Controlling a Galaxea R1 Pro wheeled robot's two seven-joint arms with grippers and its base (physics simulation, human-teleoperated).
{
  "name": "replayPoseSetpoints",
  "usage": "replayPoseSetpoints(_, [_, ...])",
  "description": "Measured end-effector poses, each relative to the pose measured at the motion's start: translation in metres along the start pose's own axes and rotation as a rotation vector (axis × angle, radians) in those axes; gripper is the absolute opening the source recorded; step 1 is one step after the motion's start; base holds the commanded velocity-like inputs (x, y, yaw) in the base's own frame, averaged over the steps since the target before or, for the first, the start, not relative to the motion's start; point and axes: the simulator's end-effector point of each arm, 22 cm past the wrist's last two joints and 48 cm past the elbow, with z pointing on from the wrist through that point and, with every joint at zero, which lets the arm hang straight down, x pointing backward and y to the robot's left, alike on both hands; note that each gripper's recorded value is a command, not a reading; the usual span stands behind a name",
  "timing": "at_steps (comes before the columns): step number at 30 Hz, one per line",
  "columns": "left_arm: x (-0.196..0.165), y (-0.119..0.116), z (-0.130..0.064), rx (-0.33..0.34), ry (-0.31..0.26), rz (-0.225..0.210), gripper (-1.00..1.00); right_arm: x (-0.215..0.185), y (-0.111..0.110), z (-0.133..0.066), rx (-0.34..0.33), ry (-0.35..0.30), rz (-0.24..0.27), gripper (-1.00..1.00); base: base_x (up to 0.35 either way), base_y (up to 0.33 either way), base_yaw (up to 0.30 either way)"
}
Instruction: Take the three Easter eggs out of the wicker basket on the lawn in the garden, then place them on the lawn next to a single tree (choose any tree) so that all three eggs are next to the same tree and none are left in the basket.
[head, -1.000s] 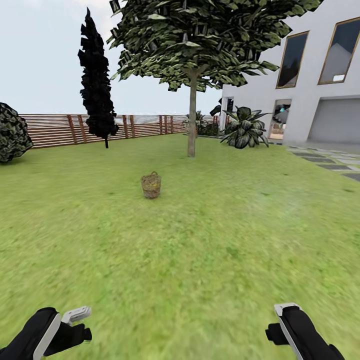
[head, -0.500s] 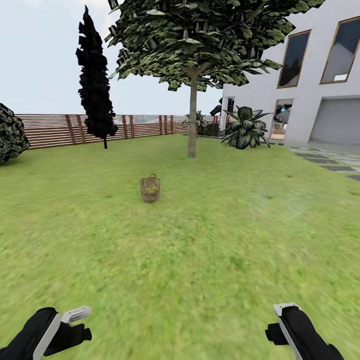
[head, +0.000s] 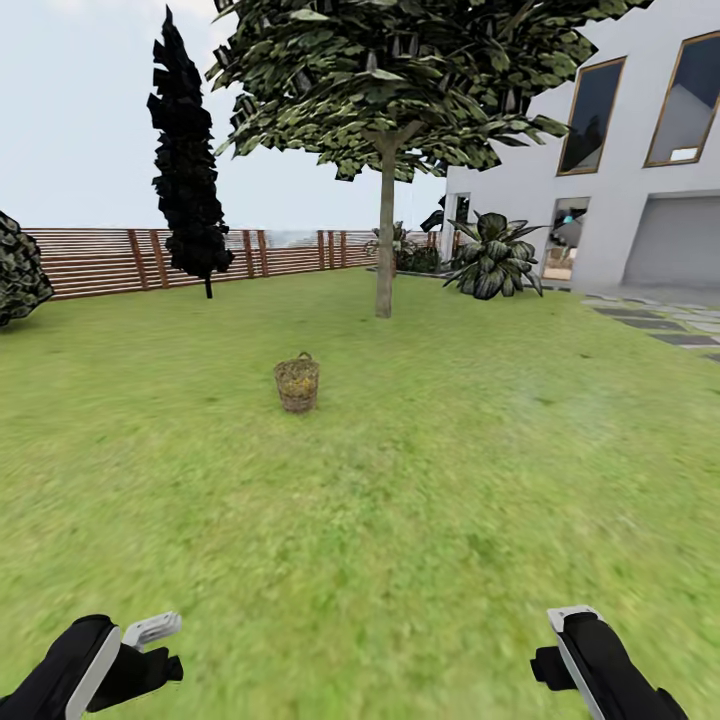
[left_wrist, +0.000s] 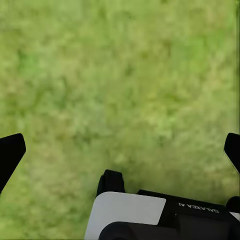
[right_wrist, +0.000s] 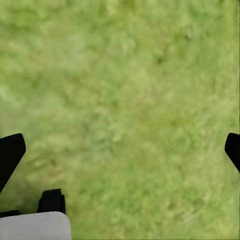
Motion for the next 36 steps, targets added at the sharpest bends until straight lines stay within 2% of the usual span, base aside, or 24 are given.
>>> replayPoseSetpoints(36, [0.0000,-0.0007,0.0001,0.000,0.000,0.001,1.00,-0.0003,-0.0014,-0.0001,0.002,-0.001,0.003,1.00,0.338,0.000,0.000])
